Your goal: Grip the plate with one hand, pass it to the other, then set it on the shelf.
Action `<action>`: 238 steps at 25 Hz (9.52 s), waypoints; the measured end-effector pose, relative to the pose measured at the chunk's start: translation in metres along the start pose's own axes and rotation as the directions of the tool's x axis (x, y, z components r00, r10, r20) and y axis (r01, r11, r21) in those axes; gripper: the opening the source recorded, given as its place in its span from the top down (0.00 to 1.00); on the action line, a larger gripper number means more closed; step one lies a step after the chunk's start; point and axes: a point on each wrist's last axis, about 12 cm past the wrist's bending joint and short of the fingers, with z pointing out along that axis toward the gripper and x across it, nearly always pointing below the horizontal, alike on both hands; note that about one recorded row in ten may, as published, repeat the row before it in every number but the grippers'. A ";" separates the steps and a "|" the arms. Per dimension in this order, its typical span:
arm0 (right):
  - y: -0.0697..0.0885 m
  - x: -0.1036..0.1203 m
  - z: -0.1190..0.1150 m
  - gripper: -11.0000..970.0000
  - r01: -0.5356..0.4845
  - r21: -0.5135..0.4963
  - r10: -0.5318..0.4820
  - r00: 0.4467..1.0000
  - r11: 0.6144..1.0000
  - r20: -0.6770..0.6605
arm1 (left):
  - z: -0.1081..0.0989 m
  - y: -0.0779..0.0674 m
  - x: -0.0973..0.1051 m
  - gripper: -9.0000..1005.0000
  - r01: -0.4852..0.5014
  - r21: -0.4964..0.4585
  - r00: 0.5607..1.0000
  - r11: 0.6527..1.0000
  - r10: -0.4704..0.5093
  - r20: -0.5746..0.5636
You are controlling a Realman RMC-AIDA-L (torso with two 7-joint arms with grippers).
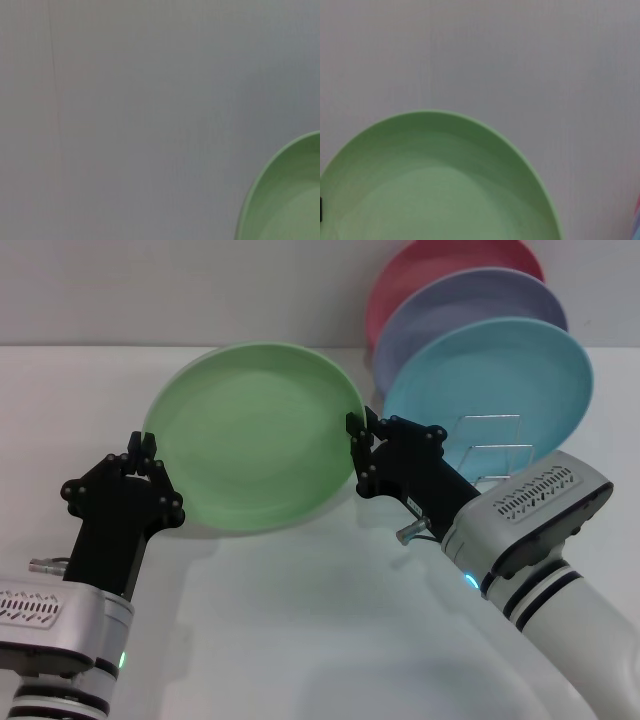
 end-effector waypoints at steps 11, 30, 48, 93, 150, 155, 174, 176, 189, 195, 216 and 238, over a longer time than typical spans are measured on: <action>0.000 0.000 0.000 0.90 0.000 0.001 0.000 1.000 1.000 -0.002 | 0.001 0.000 0.000 0.83 -0.002 0.003 1.000 1.000 0.002 0.002; -0.003 0.002 -0.001 0.95 -0.001 0.018 0.001 1.000 1.000 -0.006 | -0.003 -0.003 0.001 0.82 0.001 0.018 1.000 1.000 -0.001 -0.005; -0.008 0.000 0.001 0.97 -0.005 0.044 0.005 1.000 0.999 -0.003 | -0.006 0.002 0.002 0.81 0.029 0.017 1.000 0.999 -0.029 0.003; -0.082 -0.018 -0.131 0.97 0.318 0.333 -0.438 0.805 0.888 0.400 | 0.003 0.100 0.009 0.18 0.578 0.151 0.785 0.802 -0.597 0.169; -0.092 0.022 -0.146 0.85 0.365 0.297 -0.410 0.906 0.882 0.104 | 0.005 0.097 0.005 0.18 0.595 0.202 0.765 0.778 -0.625 0.154; -0.089 0.020 -0.148 0.76 0.348 0.307 -0.400 0.908 0.886 0.124 | 0.004 0.100 0.004 0.18 0.581 0.209 0.772 0.787 -0.614 0.166; -0.097 -0.033 -0.123 0.63 -0.005 0.195 -0.109 0.815 0.981 0.569 | 0.004 0.093 0.003 0.18 0.332 0.162 0.903 0.929 -0.363 0.232; -0.103 -0.042 -0.110 0.61 -0.007 0.158 -0.089 0.801 0.987 0.592 | 0.005 0.086 0.003 0.18 0.269 0.139 0.925 0.953 -0.296 0.238; -0.134 -0.081 -0.072 0.41 -0.067 -0.011 0.057 0.754 0.998 0.655 | 0.006 0.072 0.007 0.18 0.142 0.021 0.970 0.990 -0.143 0.196; -0.133 -0.071 -0.088 0.41 -0.078 0.004 0.057 0.762 0.997 0.645 | -0.001 0.074 0.009 0.18 0.141 0.004 0.970 0.990 -0.139 0.200; -0.131 -0.019 -0.159 0.41 -0.230 0.436 -0.066 0.822 0.870 0.565 | 0.035 0.095 -0.003 0.19 0.076 -0.027 0.968 0.997 -0.068 0.242; -0.164 -0.008 -0.205 0.41 -0.231 0.707 -0.188 0.867 0.668 0.461 | 0.035 0.125 -0.005 0.18 0.094 -0.162 0.961 0.982 -0.047 0.271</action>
